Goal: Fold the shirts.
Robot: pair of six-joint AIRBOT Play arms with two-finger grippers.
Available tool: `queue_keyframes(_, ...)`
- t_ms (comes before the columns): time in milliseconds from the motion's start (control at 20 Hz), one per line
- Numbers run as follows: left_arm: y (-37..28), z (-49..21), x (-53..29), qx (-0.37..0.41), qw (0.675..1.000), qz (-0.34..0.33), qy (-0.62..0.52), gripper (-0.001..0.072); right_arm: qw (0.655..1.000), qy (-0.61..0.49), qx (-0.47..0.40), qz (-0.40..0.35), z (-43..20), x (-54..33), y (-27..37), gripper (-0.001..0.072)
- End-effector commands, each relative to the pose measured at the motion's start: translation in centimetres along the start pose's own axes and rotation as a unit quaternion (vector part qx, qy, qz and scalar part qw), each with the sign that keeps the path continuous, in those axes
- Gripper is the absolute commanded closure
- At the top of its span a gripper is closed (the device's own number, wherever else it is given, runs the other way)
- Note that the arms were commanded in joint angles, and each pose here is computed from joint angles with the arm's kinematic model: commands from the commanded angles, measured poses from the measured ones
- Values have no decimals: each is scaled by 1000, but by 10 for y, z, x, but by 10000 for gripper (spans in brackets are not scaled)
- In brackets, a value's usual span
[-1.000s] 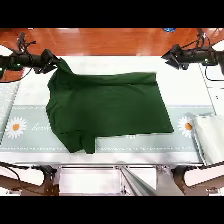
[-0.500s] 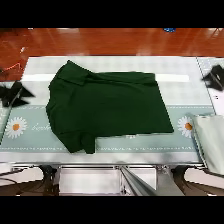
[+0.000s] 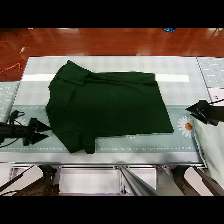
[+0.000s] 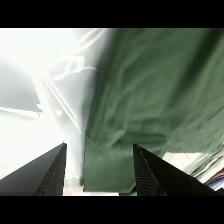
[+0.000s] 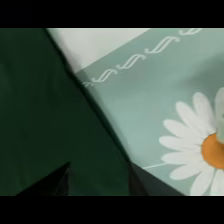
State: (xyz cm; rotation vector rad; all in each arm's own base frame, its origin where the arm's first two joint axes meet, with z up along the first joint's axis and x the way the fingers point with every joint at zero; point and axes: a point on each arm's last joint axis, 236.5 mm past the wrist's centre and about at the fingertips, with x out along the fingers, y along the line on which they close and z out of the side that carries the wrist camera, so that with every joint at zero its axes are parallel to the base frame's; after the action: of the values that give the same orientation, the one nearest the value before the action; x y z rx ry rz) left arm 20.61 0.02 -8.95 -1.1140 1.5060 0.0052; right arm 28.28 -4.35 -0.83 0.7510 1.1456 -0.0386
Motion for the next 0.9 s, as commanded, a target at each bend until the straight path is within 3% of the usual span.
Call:
queue_keyframes(0,4,-7,25,-5,1000,11,0,199,1000,-2,-8,10,-11,0,4,302)
queue_keyframes(200,-17,9,44,25,999,9,-31,205,1000,6,-11,7,-14,0,2,302)
queue_keyframes(250,-19,9,48,33,999,14,-29,369,1000,-1,-10,-13,-11,-1,-8,302)
queue_keyframes(300,-21,7,50,42,999,16,-23,679,999,-11,9,-47,-7,-4,-27,302)
queue_keyframes(400,-24,6,50,59,998,16,-20,688,996,10,35,-81,-17,-6,-50,302)
queue_keyframes(550,-24,6,49,61,998,17,-21,688,992,101,54,-47,-63,12,-42,302)
queue_keyframes(850,-24,6,49,62,998,17,-20,688,983,156,97,-21,-91,38,-45,302)
